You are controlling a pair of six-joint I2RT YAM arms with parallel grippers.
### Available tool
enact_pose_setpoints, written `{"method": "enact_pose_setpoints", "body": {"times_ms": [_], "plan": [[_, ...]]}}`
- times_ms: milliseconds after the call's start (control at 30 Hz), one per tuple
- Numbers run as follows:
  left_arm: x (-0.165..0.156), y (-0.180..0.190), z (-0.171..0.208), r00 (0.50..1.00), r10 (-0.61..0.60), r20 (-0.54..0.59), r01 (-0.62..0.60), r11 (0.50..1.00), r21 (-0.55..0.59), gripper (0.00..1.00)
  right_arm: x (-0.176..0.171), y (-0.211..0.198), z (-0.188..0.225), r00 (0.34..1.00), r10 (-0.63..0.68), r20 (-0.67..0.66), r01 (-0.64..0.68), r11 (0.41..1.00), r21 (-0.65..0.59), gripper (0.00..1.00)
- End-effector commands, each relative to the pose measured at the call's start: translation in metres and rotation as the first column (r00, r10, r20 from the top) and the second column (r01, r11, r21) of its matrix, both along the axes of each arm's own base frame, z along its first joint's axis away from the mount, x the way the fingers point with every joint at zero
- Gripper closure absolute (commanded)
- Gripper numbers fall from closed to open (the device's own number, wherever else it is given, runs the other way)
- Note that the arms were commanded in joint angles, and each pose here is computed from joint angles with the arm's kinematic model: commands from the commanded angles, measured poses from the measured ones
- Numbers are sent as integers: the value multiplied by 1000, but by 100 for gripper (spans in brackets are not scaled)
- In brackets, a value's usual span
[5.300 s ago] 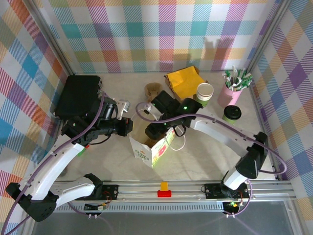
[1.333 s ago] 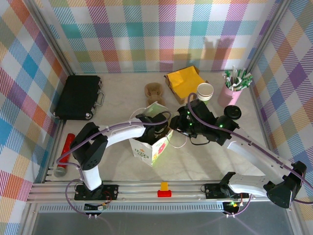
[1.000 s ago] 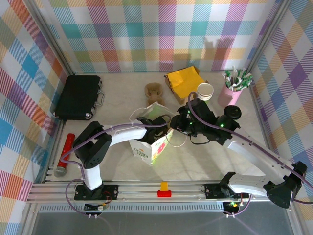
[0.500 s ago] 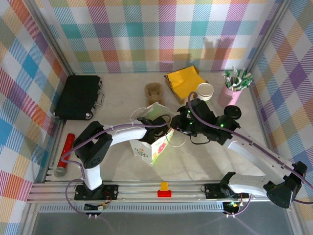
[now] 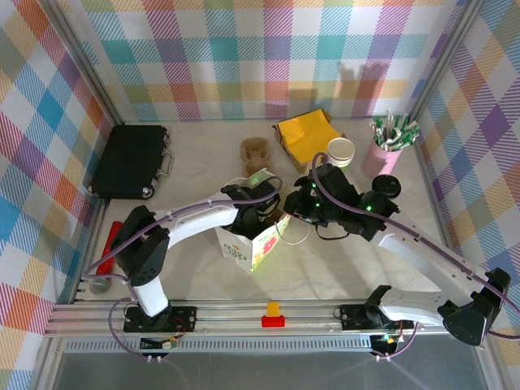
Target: Pack the takeout coffee
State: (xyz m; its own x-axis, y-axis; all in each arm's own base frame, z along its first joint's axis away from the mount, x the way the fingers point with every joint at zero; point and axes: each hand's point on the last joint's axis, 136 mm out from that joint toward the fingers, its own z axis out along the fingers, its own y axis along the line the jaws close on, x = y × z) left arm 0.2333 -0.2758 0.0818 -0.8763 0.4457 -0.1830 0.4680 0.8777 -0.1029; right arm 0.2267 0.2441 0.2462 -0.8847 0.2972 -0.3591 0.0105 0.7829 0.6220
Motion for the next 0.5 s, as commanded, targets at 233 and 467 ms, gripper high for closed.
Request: {"method": "enact_pose_setpoints", "body": {"times_ms": [233, 467], "plan": [[1, -7, 68, 999, 36, 41, -31, 994, -108, 94, 5, -4, 8, 999, -1, 34, 2, 1000, -24, 68], [-2, -13, 99, 998, 42, 54, -32, 981, -189, 93, 5, -4, 10, 1000, -4, 30, 5, 1000, -27, 68]]}}
